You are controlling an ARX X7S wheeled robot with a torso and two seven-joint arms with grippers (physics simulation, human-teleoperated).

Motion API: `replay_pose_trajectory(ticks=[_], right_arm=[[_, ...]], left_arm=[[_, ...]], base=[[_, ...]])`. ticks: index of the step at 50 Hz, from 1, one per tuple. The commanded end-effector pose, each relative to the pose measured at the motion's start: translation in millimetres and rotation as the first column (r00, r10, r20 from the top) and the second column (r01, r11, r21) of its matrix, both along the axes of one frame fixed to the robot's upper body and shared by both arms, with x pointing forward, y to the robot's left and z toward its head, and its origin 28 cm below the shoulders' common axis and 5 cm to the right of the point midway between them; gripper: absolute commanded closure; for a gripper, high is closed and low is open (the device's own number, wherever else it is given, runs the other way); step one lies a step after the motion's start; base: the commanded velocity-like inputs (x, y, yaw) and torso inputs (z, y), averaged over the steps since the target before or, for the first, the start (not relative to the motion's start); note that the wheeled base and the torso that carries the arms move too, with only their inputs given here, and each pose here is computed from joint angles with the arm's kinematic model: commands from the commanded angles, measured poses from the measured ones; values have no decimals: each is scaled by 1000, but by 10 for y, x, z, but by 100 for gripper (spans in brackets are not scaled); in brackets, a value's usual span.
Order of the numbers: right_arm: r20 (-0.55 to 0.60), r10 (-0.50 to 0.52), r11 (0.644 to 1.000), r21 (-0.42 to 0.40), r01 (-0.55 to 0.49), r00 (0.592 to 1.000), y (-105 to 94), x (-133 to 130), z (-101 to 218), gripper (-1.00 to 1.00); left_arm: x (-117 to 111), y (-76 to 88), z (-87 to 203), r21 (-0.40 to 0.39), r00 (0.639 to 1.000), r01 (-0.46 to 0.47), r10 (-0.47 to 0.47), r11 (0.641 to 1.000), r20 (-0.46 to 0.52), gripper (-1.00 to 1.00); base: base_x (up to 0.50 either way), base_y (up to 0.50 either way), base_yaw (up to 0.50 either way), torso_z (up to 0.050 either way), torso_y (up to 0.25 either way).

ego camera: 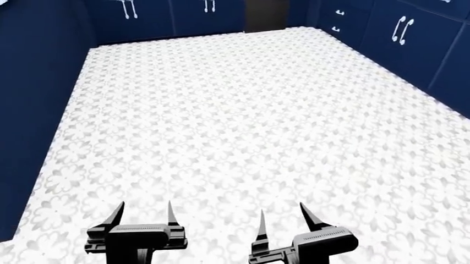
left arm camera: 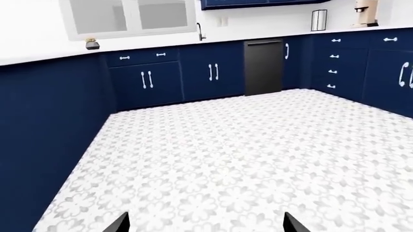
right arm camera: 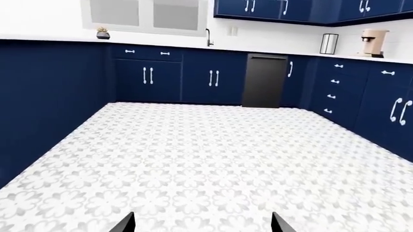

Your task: Pick the beer from the counter and place it in the cabinet.

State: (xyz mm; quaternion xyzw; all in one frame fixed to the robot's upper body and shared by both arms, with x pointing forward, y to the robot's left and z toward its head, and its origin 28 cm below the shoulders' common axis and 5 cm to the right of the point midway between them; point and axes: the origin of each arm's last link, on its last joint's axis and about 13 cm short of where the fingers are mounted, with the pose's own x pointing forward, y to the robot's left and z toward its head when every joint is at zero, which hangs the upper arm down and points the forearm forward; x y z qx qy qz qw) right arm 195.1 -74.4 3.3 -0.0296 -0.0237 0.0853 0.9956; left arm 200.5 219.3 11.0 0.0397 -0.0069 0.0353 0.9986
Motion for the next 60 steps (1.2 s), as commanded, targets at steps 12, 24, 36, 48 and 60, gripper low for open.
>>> replay_pose_trajectory(ticks=[12, 24, 36, 48, 60], right_arm=[[-2, -4, 1000, 4, 4, 1000, -16, 10, -12, -100], [-4, -2, 1000, 5, 2, 1000, -17, 17, -17, -100], [-9, -4, 1000, 6, 4, 1000, -16, 18, -34, -100], [-10, -9, 1000, 7, 9, 1000, -22, 18, -39, -100], [-10, -10, 1000, 7, 10, 1000, -26, 17, -39, -100]], left_arm=[[16, -20, 1, 17, 1000, 3, -3, 1000, 1, -100], [10, -27, 22, 23, 1000, 4, -4, 1000, 5, -100], [12, -20, -3, 22, 1000, 0, 0, 1000, 0, -100], [22, -22, -15, 23, 1000, 2, -2, 1000, -2, -100], [19, -23, -14, 24, 1000, 1, -1, 1000, -1, -100]], base=[[0, 0, 500, 0, 0], [0, 0, 500, 0, 0], [0, 0, 500, 0, 0], [0, 0, 500, 0, 0], [0, 0, 500, 0, 0]])
